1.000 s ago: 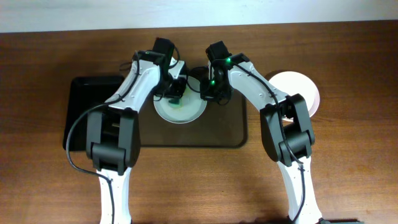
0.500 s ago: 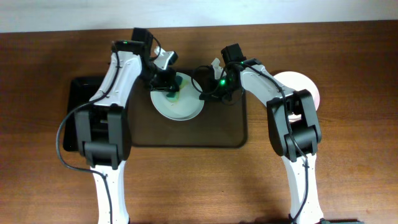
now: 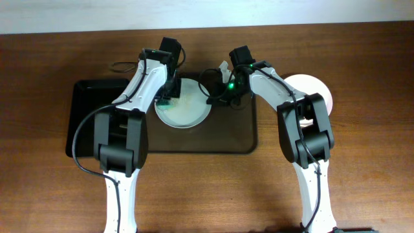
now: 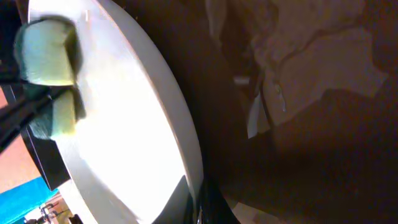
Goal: Clean dirty plates on tray and stack at the side
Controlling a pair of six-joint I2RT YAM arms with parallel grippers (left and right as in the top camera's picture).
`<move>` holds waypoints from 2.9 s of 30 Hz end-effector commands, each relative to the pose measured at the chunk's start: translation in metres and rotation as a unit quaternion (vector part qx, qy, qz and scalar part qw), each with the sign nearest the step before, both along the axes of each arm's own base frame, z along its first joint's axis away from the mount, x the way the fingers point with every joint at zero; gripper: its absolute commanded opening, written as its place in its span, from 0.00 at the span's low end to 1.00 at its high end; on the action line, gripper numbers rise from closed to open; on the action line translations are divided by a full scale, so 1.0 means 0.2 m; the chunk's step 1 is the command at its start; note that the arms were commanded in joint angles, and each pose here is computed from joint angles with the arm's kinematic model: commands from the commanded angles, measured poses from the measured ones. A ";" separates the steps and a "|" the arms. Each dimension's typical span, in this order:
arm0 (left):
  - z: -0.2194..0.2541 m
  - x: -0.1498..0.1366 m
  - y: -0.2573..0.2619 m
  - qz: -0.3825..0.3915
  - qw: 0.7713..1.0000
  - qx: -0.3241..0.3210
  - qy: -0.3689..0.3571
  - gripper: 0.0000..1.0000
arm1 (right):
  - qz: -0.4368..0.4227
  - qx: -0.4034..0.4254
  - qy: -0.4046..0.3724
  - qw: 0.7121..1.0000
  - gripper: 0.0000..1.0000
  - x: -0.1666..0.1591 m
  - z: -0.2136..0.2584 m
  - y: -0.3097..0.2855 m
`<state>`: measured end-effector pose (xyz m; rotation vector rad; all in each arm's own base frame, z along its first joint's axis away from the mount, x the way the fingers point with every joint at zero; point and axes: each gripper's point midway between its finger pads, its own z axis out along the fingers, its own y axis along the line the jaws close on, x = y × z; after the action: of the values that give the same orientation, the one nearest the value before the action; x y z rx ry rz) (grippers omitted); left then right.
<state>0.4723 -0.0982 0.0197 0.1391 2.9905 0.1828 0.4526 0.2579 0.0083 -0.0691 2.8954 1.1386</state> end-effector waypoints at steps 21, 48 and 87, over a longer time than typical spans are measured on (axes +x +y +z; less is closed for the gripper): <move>0.50 0.12 0.03 0.017 0.999 0.002 -0.050 0.01 | -0.101 -0.390 -0.184 0.897 0.04 -0.09 0.76 -0.61; 0.38 0.08 0.03 0.018 1.000 -0.014 -0.021 0.01 | -0.240 -0.596 -0.291 0.709 0.04 -0.42 1.07 -0.59; 0.74 -0.20 0.75 0.166 0.986 0.029 0.013 0.01 | -0.266 -0.204 -0.095 0.937 0.98 -0.15 0.64 -1.29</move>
<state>0.4427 0.0025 0.1673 -0.1863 3.0146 0.2333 0.4160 -0.0378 0.1304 0.6476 2.6533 0.3551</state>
